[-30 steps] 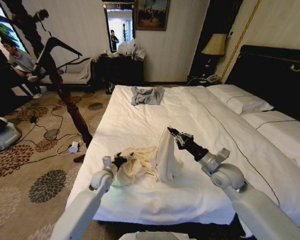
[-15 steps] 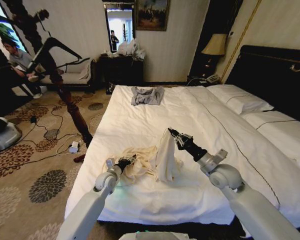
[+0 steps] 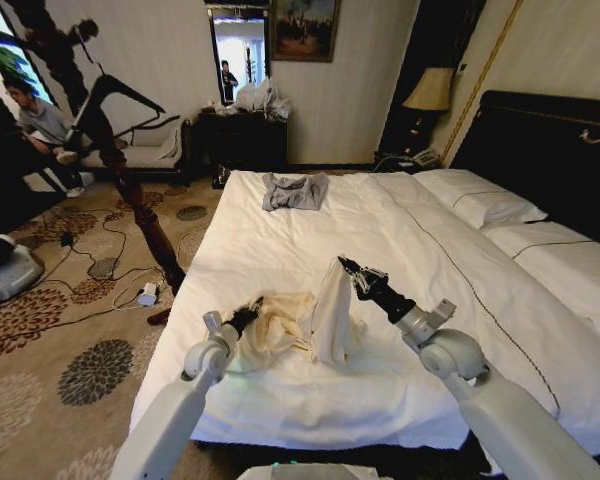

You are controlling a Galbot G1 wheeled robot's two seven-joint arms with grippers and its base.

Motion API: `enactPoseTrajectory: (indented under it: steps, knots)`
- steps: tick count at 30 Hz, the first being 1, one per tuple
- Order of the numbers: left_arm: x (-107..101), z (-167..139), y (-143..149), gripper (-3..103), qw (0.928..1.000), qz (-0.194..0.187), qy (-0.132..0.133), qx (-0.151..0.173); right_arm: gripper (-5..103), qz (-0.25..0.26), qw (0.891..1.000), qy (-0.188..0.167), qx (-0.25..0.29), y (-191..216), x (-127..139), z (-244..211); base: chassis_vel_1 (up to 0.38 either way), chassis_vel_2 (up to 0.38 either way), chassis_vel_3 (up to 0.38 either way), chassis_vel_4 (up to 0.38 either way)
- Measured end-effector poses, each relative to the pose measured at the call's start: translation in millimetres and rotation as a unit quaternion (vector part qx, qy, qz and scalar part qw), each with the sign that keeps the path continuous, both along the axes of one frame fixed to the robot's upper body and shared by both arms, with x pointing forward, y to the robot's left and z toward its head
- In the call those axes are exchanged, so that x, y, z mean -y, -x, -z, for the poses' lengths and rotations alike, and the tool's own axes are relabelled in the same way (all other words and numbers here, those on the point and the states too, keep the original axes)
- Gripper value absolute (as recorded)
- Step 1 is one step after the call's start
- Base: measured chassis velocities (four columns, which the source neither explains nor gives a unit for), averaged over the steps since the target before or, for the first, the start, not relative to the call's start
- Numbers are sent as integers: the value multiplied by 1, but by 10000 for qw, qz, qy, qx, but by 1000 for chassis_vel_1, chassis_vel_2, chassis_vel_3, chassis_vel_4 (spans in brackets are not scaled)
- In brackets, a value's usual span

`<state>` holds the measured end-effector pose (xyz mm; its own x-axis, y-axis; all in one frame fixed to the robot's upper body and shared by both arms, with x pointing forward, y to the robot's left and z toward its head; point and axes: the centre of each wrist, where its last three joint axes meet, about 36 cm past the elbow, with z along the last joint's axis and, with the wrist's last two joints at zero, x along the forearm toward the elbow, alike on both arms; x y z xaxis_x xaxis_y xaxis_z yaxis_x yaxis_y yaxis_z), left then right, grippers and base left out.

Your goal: Pick up the clothes from the bed and hang them on the clothes hanger.

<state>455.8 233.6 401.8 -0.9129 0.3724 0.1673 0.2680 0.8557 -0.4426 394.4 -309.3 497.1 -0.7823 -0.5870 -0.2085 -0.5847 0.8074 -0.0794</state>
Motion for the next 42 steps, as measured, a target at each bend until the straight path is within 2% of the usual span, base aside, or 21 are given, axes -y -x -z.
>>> enactPoseTrajectory:
  steps: [2, 5, 6, 8, 10, 12, 14, 16, 18, 19, 20, 21, 23, 24, 26, 29, 31, 33, 34, 36, 42]
  knots:
    - [-2, -3, -3, 2, 10000, -15, -18, 52, 0, 27, 10000, -10, -10, -1, 1, 1, 0, 0, 0, 0]
    - [-36, -74, -53, 2, 9944, -276, -117, 1009, 0, 264, 9996, -48, -32, -10, 9, 0, 0, 0, 0, 0]
    - [-36, -74, -53, 2, 9944, -276, -117, 1009, 0, 264, 9996, -48, -32, -10, 9, 0, 0, 0, 0, 0]
    - [-46, -125, -68, 2, 9871, -342, -70, 1564, 0, 363, 9993, -60, -9, -14, 15, -3, 0, 0, 0, 0]
    - [-53, -188, -57, 2, 9723, -230, -40, 2325, 0, 422, 9991, -66, 15, -14, 18, -4, 0, 0, 0, 0]
    - [-53, -203, -47, 2, 9674, -153, -79, 2525, 0, 431, 9990, -69, 7, -13, 18, -4, 0, 0, 0, 0]
    - [-54, -230, -5, 2, 9528, 147, -417, 3003, 0, 423, 9991, -63, -11, -6, 15, 3, 0, 0, 0, 0]
    - [-53, -222, 24, 2, 9406, 315, -920, 3253, 0, 393, 9992, -32, -5, -1, 14, 11, 0, 0, 0, 0]
    - [-53, -210, 30, 2, 9391, 309, -1104, 3240, 0, 382, 9993, -20, 1, 0, 14, 13, 0, 0, 0, 0]
    - [-53, -173, 40, 2, 9422, 220, -1466, 3006, 0, 365, 9993, 1, 0, 2, 13, 18, 0, 0, 0, 0]
    - [-49, -103, 61, 2, 9554, 133, -1807, 2331, 0, 340, 9994, 33, 0, 2, 12, 24, 0, 0, 0, 0]
    - [-49, -103, 61, 2, 9554, 133, -1807, 2331, 0, 340, 9994, 33, 0, 2, 12, 24, 0, 0, 0, 0]
    - [-46, -50, 85, 2, 9638, 105, -2004, 1754, 0, 313, 9995, 53, -12, 2, 10, 28, 0, 0, 0, 0]
    - [-40, 0, 119, 2, 9680, 87, -2245, 1113, 0, 247, 9997, 60, -27, 2, 5, 31, 0, 0, 0, 0]
    - [-34, 35, 151, 2, 9663, 59, -2523, 512, 0, 162, 9998, 79, -39, 4, -2, 33, 0, 0, 0, 0]
    - [-32, 54, 177, -1, 9600, 90, -2797, 90, 0, 86, 9999, 114, -45, 6, -8, 36, 0, 0, 0, 0]
    - [-31, 60, 195, 10, 9570, 116, -2888, -234, 0, 55, 9999, 138, -58, 9, -11, 38, 0, 0, 0, 0]
    - [-30, 60, 200, 10, 9566, 121, -2895, -313, 0, 49, 9999, 144, -60, 10, -11, 39, 0, 0, 0, 0]
    - [-29, 54, 212, 20, 9560, 116, -2883, -530, 0, 44, 9999, 152, -68, 12, -11, 40, 0, 0, 0, 0]
    - [-27, 42, 224, 26, 9564, 92, -2819, -765, 0, 49, 9998, 167, -63, 14, -9, 41, 0, 0, 0, 0]
    - [-25, -11, 245, 47, 9601, 239, -2634, -910, 0, 73, 9998, 193, -24, 17, -4, 41, 0, 0, 0, 0]
